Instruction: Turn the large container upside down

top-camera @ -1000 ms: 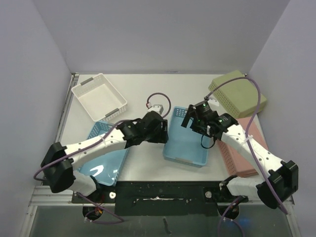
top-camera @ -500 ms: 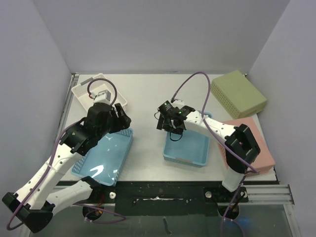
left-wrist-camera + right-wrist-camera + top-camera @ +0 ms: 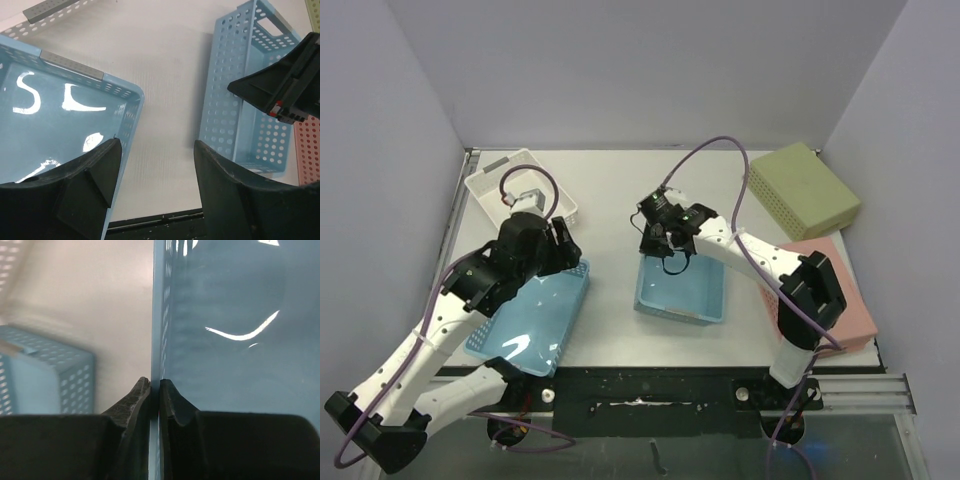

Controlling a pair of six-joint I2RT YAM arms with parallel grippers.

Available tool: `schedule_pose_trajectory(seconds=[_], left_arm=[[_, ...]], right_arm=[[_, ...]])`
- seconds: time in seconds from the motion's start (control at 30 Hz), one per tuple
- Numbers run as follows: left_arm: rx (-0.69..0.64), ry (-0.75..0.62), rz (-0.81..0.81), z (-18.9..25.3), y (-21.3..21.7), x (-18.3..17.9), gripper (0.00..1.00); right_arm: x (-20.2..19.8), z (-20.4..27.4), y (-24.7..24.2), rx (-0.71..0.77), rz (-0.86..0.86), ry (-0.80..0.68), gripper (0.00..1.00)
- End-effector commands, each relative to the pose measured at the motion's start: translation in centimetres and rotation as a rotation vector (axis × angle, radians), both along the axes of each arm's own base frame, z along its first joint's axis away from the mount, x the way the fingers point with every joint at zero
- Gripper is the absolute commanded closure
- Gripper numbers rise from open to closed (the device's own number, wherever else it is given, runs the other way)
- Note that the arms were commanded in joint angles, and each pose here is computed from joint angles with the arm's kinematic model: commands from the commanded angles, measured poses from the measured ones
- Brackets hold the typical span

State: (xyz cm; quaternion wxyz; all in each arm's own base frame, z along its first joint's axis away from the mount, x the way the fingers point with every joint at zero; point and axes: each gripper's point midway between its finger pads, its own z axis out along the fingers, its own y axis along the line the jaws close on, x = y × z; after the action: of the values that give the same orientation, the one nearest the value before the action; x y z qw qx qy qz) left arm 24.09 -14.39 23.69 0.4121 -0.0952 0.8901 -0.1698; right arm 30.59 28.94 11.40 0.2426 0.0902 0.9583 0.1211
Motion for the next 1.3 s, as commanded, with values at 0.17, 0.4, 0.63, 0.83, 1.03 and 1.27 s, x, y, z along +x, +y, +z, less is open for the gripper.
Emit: schedule_pose_trajectory(seconds=[0.17, 0.4, 0.63, 0.83, 1.03, 1.27], left_arm=[[0.032, -0.094, 0.105, 3.4, 3.8, -0.9, 0.41], [0.017, -0.238, 0.217, 7.6, 7.2, -2.0, 0.39], [0.031, -0.229, 0.175, 7.4, 5.7, -0.5, 0.39], [0.017, -0.202, 0.113, 5.8, 3.5, 0.9, 0.38], [0.022, -0.171, 0.087, 4.5, 2.5, 1.6, 0.39], [0.05, -0.12, 0.015, 3.1, 1.3, 1.8, 0.37]], right_arm=[[0.8, 15.2, 10.5, 0.6, 0.331, -0.266, 1.0], [-0.6, 18.1, 10.1, 0.954, 0.401, -0.255, 1.0], [-0.1, 15.7, 4.0, 1.098, 0.333, -0.223, 1.0], [-1.3, 12.1, -0.9, 1.131, 0.322, -0.189, 1.0], [-1.6, 8.8, -6.3, 1.158, 0.211, -0.184, 0.9], [-0.1, 4.6, -12.3, 0.911, 0.063, -0.165, 0.38]])
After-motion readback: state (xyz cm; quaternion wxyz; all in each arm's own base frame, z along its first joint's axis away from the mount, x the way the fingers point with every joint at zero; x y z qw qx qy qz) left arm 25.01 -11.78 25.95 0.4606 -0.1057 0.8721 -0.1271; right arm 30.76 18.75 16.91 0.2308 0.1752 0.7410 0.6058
